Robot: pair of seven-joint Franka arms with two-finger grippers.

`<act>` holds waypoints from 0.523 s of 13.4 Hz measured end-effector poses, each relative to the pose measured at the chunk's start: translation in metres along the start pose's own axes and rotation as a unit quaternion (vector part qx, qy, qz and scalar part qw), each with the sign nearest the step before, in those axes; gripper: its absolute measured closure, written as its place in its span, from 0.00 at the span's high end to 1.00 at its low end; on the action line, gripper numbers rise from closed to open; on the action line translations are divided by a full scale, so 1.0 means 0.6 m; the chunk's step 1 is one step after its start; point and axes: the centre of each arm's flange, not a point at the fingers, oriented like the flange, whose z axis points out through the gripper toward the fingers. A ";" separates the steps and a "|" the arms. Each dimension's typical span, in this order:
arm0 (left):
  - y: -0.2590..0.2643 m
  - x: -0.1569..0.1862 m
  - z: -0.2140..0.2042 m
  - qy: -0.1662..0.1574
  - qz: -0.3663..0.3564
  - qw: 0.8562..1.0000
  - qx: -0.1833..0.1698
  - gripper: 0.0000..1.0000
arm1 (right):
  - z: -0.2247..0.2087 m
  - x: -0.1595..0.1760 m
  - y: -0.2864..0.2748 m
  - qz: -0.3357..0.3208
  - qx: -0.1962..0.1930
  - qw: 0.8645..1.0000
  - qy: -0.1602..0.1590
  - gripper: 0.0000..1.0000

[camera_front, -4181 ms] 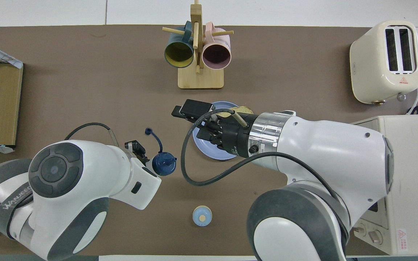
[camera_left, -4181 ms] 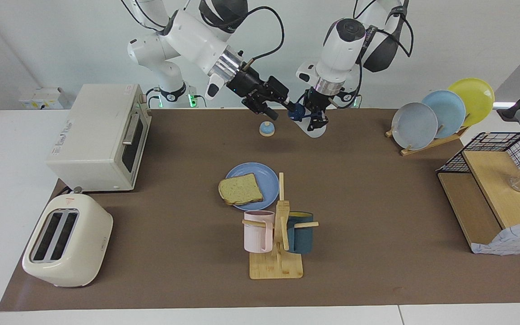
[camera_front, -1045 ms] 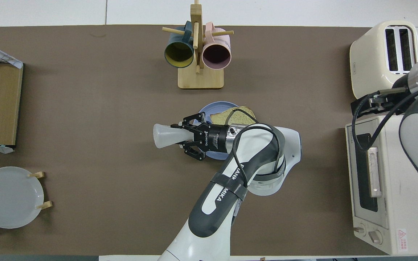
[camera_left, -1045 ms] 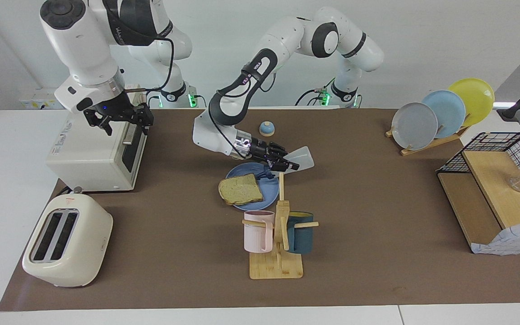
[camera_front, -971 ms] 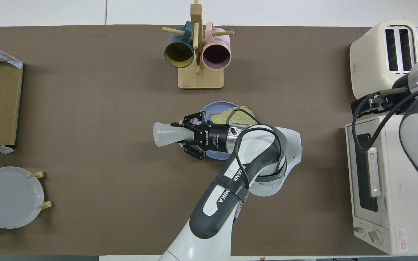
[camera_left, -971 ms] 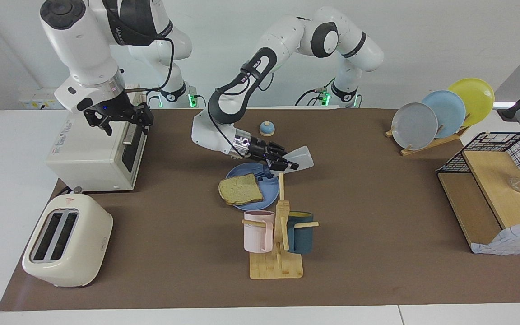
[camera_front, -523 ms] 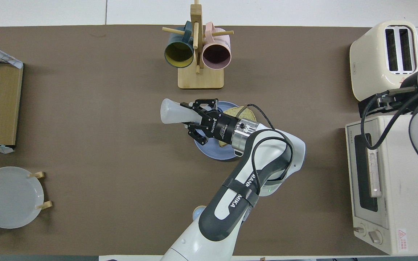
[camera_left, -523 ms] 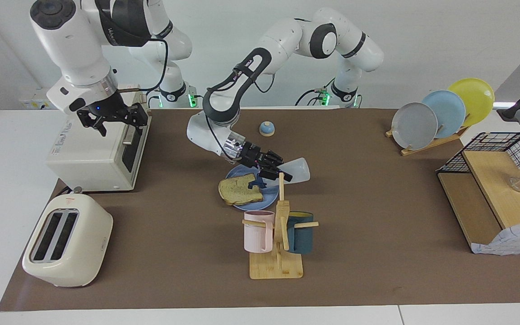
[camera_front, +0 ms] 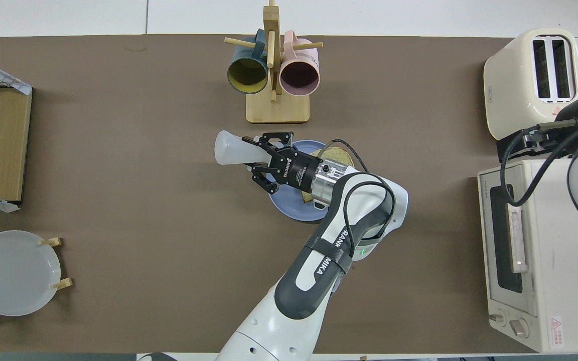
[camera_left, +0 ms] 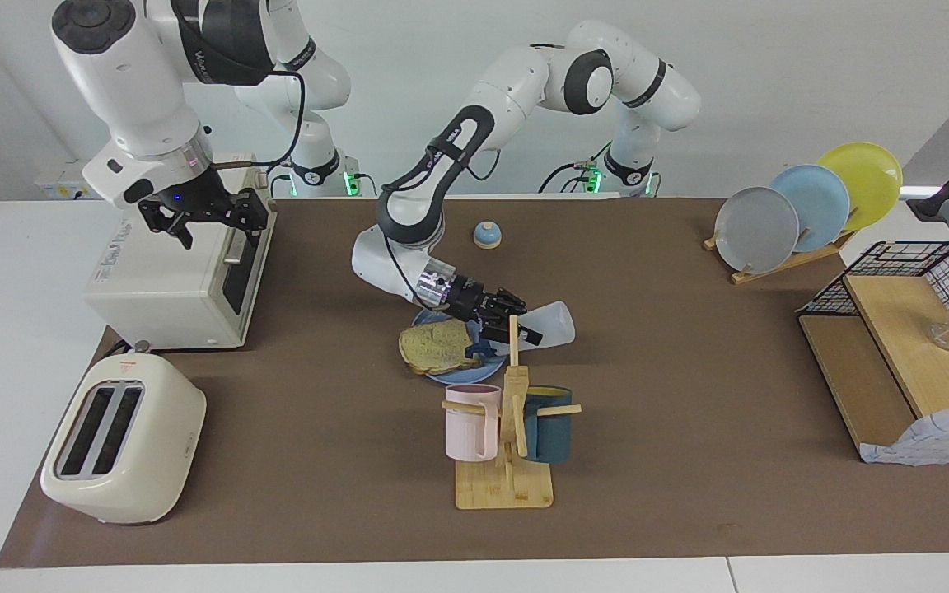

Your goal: Put bread on plate and add seasoning

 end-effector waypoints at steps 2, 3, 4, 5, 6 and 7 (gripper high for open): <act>0.011 0.001 -0.025 0.005 0.003 1.000 0.009 0.46 | 0.000 0.000 0.000 -0.001 0.000 1.000 0.000 1.00; 0.019 0.001 -0.044 0.008 0.005 1.000 0.016 0.46 | 0.000 0.000 0.000 -0.001 0.000 1.000 0.000 1.00; 0.027 0.000 -0.061 0.010 0.006 1.000 0.022 0.46 | 0.000 0.000 0.000 -0.001 0.000 1.000 0.000 1.00; 0.032 0.000 -0.072 0.011 0.007 1.000 0.026 0.46 | 0.000 0.000 0.000 -0.001 0.000 1.000 0.000 1.00; 0.034 -0.001 -0.077 0.012 0.007 1.000 0.028 0.46 | 0.000 0.000 0.001 -0.001 0.000 1.000 0.000 1.00; 0.033 -0.001 -0.074 0.011 0.007 1.000 0.027 0.46 | 0.000 0.000 0.001 -0.001 0.000 1.000 0.000 1.00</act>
